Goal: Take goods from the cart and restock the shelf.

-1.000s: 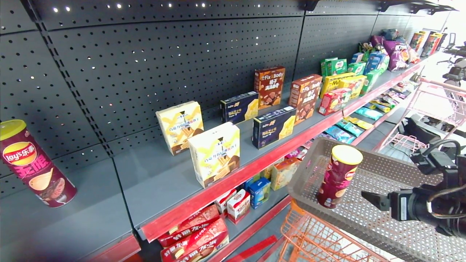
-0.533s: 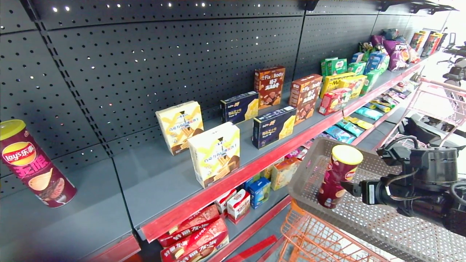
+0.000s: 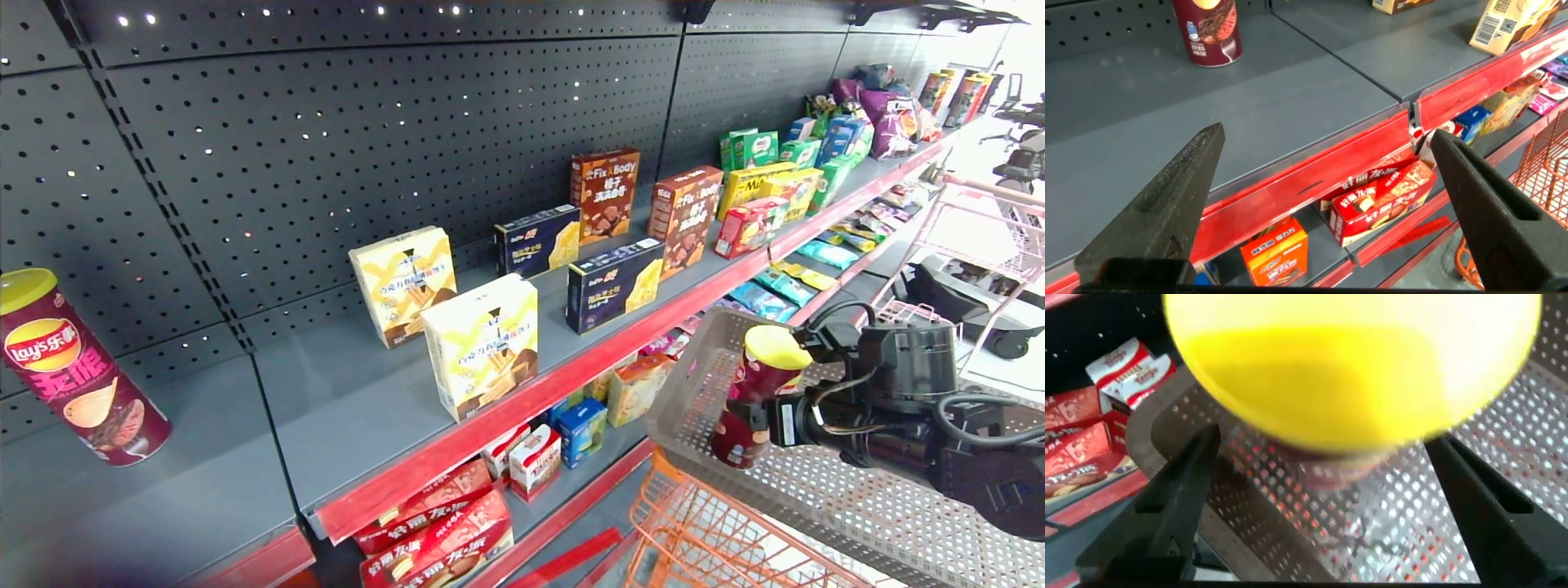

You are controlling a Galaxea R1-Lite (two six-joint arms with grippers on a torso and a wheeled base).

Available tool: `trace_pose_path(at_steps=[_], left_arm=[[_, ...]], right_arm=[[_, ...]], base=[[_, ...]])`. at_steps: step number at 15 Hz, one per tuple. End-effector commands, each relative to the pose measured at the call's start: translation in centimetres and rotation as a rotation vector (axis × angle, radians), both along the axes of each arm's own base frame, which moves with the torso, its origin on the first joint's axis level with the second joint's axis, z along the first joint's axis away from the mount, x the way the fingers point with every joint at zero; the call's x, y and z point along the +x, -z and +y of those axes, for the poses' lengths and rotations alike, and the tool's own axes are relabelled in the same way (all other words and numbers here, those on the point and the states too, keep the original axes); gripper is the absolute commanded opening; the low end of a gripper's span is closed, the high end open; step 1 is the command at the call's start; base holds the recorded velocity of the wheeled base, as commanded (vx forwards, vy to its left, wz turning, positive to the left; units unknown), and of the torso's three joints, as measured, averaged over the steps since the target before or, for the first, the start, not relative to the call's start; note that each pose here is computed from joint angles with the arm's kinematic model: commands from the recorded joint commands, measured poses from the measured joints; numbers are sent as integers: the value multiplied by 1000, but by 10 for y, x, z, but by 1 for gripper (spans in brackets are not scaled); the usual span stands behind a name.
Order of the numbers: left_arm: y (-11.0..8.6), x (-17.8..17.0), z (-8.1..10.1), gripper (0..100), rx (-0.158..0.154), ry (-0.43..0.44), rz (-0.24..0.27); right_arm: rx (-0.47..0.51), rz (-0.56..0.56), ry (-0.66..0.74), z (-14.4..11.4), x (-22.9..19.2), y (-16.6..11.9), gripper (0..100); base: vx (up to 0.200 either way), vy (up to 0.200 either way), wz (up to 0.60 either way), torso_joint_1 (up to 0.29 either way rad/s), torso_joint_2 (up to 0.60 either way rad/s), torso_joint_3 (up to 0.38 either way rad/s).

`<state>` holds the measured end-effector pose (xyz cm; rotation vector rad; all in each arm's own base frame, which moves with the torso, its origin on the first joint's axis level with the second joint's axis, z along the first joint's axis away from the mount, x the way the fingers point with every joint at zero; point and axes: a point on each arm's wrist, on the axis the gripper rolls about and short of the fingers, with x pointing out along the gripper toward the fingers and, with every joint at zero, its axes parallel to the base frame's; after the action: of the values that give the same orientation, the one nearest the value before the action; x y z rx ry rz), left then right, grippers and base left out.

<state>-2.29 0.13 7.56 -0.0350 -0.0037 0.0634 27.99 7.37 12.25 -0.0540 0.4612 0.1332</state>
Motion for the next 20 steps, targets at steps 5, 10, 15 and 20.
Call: trace_pose_path(at_steps=[5,10,15,20], left_arm=[[0,0,0,100,0,-1,1],[0,0,0,100,0,-1,1],[0,0,0,100,0,-1,1],[0,0,0,100,0,-1,1]], right_arm=[[-27,-26,-16,9,35,20,100],[-35,-84,-28,25,75,41,0],[-19,-154,-11,17,62,14,0],[6,-386,-57,0,-40,-76,0]], base=[[0,0,0,0,0,0],[0,0,0,0,0,0],[0,0,0,0,0,0],[0,0,0,0,0,0]])
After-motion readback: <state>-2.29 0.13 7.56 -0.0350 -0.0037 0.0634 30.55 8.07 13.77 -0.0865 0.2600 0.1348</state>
